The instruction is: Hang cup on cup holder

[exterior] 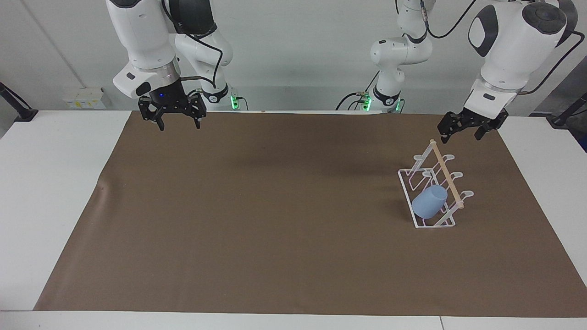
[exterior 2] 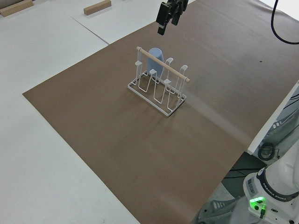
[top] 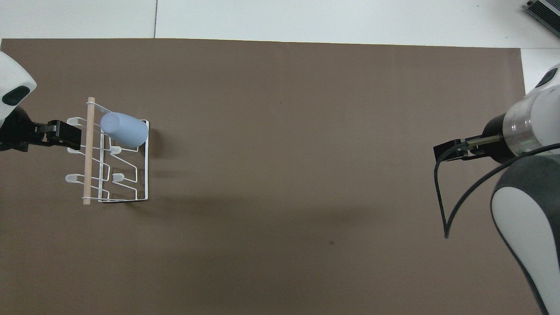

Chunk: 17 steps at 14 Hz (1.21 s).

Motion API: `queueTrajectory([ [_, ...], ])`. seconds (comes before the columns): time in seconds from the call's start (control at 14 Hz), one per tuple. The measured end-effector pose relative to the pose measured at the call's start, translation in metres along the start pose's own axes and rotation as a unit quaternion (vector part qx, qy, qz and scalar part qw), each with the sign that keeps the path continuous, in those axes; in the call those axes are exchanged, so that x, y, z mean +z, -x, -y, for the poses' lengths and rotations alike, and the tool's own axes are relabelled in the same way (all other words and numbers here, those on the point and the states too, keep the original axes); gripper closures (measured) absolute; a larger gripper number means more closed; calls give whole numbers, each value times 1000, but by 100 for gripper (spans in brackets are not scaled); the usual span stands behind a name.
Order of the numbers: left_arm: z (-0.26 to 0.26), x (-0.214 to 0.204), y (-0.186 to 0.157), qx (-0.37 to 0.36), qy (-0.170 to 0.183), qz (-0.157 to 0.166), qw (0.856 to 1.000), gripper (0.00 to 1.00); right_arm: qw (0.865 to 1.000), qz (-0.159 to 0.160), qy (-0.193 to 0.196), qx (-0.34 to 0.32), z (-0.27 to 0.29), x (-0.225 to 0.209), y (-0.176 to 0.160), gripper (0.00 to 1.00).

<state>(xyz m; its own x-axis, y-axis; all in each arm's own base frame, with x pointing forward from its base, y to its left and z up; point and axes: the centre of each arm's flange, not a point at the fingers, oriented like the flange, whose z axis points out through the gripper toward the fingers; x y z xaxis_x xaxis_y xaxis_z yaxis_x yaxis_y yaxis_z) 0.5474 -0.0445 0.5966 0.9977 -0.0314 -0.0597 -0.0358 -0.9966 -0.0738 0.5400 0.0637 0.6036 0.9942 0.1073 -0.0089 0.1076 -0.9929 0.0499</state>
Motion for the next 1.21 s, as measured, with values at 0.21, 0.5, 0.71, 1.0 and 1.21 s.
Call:
queueTrajectory([
  [0.21, 6, -13, 9, 3, 0, 10, 1000, 0, 1000, 0, 0, 0, -1, 0, 0, 0],
  [0.5, 6, -33, 16, 17, 2, -4, 1000, 0, 1000, 0, 0, 1, -1, 0, 0, 0],
  [0.71, 2, -26, 18, 22, 7, -1, 1000, 0, 1000, 0, 0, 1, -1, 0, 0, 0],
  [1.0, 6, -30, 20, 15, 33, -10, 999, 0, 1000, 0, 0, 1, -1, 0, 0, 0],
  [1.21, 7, -41, 25, 22, 34, -20, 999, 0, 1000, 0, 0, 2, -2, 0, 0, 0],
])
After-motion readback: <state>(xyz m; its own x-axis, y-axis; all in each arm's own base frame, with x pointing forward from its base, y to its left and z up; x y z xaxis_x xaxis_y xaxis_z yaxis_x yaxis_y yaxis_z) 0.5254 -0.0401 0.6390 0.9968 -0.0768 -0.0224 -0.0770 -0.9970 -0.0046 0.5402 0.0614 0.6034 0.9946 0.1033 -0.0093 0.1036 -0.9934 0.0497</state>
